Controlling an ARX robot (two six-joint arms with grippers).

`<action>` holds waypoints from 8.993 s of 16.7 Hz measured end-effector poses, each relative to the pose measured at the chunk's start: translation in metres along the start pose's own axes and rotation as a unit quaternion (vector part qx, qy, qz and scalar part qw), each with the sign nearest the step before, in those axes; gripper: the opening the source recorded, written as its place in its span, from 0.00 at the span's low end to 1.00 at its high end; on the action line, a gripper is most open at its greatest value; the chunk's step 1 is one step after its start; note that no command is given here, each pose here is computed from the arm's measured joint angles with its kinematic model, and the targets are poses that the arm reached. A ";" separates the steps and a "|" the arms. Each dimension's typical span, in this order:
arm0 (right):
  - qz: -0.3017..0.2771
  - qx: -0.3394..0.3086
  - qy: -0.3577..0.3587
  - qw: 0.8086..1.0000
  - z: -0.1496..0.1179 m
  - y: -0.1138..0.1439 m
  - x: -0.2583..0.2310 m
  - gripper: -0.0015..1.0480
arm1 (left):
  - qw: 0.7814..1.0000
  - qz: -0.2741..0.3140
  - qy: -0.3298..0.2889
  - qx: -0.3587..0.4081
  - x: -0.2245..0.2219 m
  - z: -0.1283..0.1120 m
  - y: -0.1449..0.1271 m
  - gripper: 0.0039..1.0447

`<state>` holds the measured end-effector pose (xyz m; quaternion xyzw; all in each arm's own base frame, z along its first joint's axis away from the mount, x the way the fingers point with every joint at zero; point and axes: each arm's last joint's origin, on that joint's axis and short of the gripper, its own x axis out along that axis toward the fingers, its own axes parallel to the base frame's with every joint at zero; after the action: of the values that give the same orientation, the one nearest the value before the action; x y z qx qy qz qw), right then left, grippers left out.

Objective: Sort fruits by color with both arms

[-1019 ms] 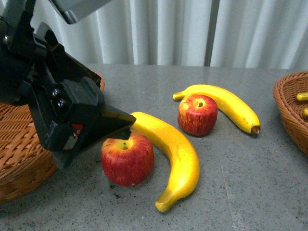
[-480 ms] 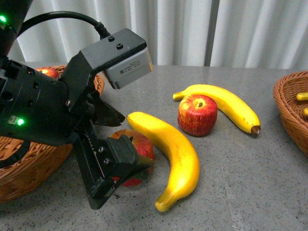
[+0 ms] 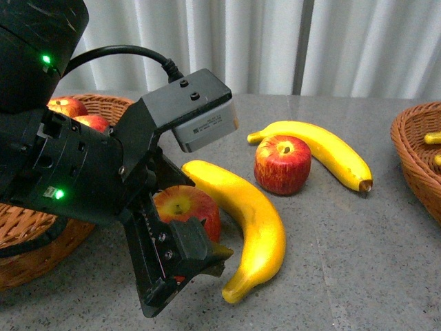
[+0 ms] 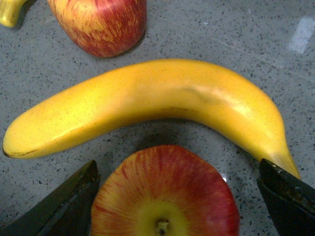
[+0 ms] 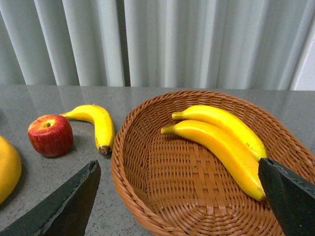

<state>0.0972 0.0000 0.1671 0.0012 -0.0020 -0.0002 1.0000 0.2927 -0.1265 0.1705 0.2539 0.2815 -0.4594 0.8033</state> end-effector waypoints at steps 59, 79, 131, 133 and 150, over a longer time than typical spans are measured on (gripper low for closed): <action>0.000 0.000 0.000 1.000 0.000 0.000 0.000 0.94 | 0.970 0.160 -0.154 -0.098 -0.043 0.037 0.031 0.94; 0.000 0.000 0.000 1.000 0.000 0.000 0.000 0.94 | 0.998 0.044 -0.043 -0.011 0.109 0.075 0.042 0.92; 0.000 0.000 0.000 1.000 0.000 0.000 0.000 0.94 | 0.803 0.462 -0.279 -0.253 -0.137 -0.081 -0.066 0.01; 0.000 0.000 0.000 1.000 0.000 0.000 0.000 0.94 | 0.803 0.462 -0.275 -0.255 -0.138 -0.090 -0.071 0.01; 0.000 0.000 0.000 1.000 0.000 0.000 0.000 0.94 | 0.802 0.461 -0.286 -0.250 -0.150 -0.122 -0.099 0.01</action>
<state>0.0972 0.0000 0.1671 0.0012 -0.0022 -0.0002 1.0000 0.1159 -0.0001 0.1712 0.0010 -0.0066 -0.0004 1.0000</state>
